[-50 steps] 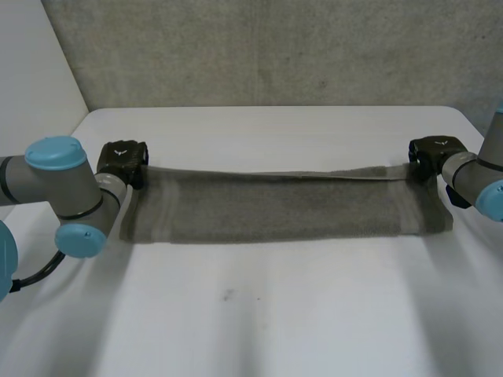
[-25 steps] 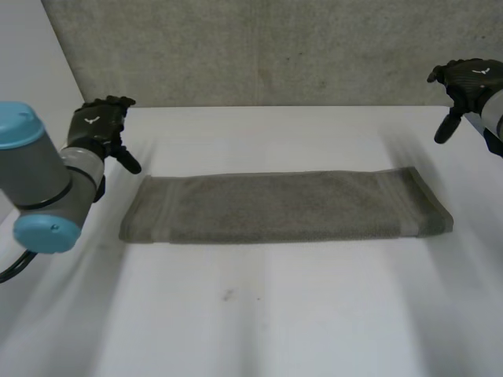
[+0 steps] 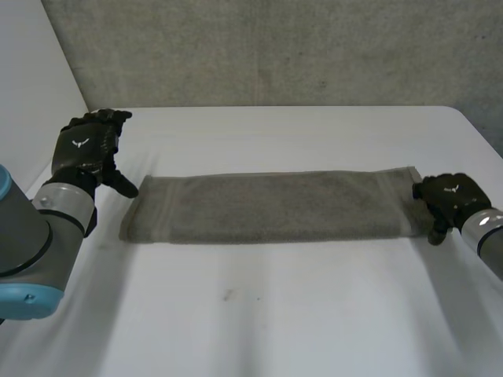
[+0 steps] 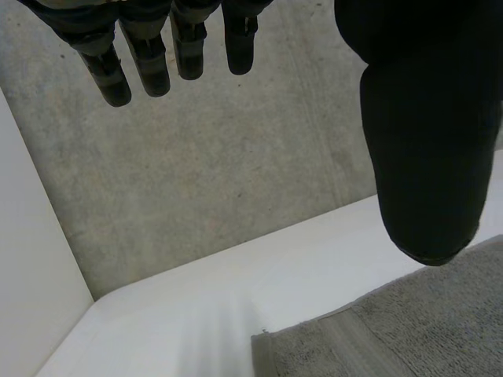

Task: Fold the towel.

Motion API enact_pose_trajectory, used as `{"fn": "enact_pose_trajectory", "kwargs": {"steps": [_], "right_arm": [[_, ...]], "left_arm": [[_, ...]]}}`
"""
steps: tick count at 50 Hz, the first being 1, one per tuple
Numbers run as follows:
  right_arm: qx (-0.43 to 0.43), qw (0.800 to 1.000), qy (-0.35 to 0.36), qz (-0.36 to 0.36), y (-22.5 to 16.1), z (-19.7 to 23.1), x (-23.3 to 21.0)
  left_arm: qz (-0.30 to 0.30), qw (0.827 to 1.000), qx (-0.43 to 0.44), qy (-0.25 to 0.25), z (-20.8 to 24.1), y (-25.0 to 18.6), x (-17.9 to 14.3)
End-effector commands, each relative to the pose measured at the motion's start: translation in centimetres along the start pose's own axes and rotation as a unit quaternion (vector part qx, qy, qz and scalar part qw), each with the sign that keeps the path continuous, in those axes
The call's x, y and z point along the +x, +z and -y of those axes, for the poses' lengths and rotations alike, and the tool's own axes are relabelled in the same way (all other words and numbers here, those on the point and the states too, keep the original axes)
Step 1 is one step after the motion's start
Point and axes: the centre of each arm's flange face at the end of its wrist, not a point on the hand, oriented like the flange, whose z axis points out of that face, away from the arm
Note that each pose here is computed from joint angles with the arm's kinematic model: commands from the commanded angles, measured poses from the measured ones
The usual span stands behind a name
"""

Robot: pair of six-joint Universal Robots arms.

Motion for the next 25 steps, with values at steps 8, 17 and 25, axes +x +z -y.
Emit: {"fn": "enact_pose_trajectory", "kwargs": {"steps": [8, 17, 25], "right_arm": [[-0.008, 0.999, -0.033, -0.010, 2.2, -2.3, 0.7], [-0.022, 0.996, -0.026, -0.079, 2.6, -2.7, 4.8], [-0.072, 0.976, -0.021, -0.203, 1.3, -5.0, 14.1]], "left_arm": [[-0.001, 1.000, -0.005, 0.000, -0.4, -0.1, 0.1], [0.000, 1.000, -0.005, 0.000, -0.5, -0.1, 0.0], [0.001, 1.000, -0.005, 0.000, -0.4, -0.2, 0.0]]}}
